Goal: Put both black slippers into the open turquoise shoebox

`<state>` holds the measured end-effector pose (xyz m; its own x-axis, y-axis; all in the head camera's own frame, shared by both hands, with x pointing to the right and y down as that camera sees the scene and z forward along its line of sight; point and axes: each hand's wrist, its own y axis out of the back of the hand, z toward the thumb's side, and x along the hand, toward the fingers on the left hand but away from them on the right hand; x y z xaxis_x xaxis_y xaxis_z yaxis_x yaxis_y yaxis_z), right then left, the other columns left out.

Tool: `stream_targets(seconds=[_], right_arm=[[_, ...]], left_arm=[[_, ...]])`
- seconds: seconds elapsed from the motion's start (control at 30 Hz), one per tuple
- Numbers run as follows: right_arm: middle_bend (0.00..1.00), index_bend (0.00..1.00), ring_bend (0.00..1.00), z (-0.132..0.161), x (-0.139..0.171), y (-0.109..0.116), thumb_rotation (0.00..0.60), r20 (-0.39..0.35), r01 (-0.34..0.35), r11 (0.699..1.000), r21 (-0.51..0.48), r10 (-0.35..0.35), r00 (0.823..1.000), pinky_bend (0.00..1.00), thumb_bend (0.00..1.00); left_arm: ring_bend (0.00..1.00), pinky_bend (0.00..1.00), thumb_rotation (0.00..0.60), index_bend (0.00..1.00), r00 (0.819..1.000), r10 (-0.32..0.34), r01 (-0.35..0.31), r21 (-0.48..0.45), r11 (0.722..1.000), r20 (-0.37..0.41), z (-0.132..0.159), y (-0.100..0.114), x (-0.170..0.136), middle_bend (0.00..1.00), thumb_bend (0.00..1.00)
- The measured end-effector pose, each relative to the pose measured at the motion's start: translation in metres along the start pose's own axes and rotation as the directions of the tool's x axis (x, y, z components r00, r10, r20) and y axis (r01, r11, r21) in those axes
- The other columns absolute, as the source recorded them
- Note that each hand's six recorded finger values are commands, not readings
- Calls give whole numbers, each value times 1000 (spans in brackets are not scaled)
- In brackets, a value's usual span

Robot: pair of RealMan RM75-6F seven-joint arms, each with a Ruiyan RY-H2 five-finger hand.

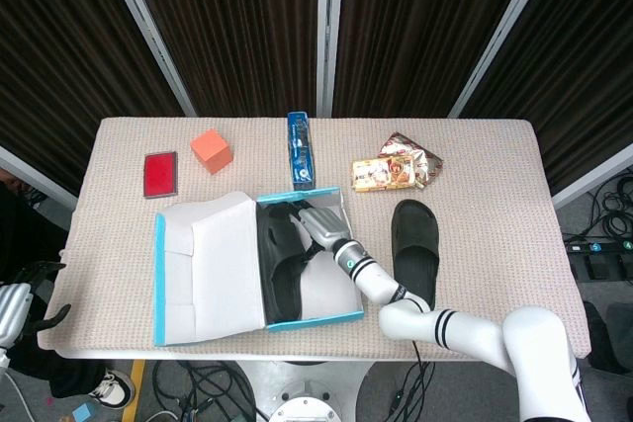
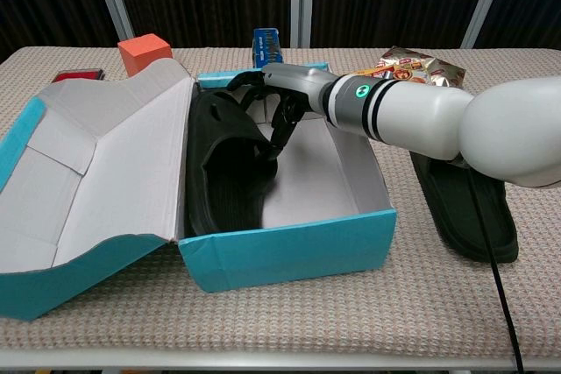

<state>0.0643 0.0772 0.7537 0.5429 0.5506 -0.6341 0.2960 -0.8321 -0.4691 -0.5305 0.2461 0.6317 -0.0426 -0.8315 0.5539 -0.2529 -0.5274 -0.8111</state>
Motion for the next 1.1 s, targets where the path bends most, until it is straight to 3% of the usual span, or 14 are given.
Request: stream_targets(seconds=[0.43, 0.53, 0.73, 0.87, 0.97, 1.1], right_arm=[[104, 0, 0, 19, 34, 32, 600, -47, -13, 999, -52, 11, 999, 225, 0], [113, 0, 0, 28, 51, 47, 600, -68, 1, 996, -92, -7, 998, 223, 0], [138, 0, 0, 34, 98, 101, 600, -84, 88, 981, -174, -104, 991, 223, 0], [160, 0, 0, 19, 122, 142, 600, -35, 148, 982, -117, -153, 988, 223, 0], [147, 0, 0, 0, 135, 162, 600, 43, 146, 988, -46, -144, 989, 223, 0], [129, 0, 0, -21, 144, 171, 600, 138, 115, 989, 94, -128, 982, 223, 0]], left_arm=[[134, 250, 600, 240, 1000, -2, 2, 7, 1000, 15, 5, -1, 2, 226, 262], [134, 250, 600, 240, 1000, 0, 0, 8, 1000, 19, 7, 0, 3, 227, 262], [134, 250, 600, 240, 999, -6, 6, 19, 1000, 32, 11, -1, 5, 226, 262], [134, 250, 600, 240, 999, -6, 5, 9, 1000, 37, 14, -1, 7, 226, 262], [134, 250, 600, 240, 999, -8, 8, -7, 1000, 44, 18, -1, 8, 227, 262], [134, 250, 600, 240, 999, -15, 15, -8, 1000, 49, 19, -2, 8, 227, 262]])
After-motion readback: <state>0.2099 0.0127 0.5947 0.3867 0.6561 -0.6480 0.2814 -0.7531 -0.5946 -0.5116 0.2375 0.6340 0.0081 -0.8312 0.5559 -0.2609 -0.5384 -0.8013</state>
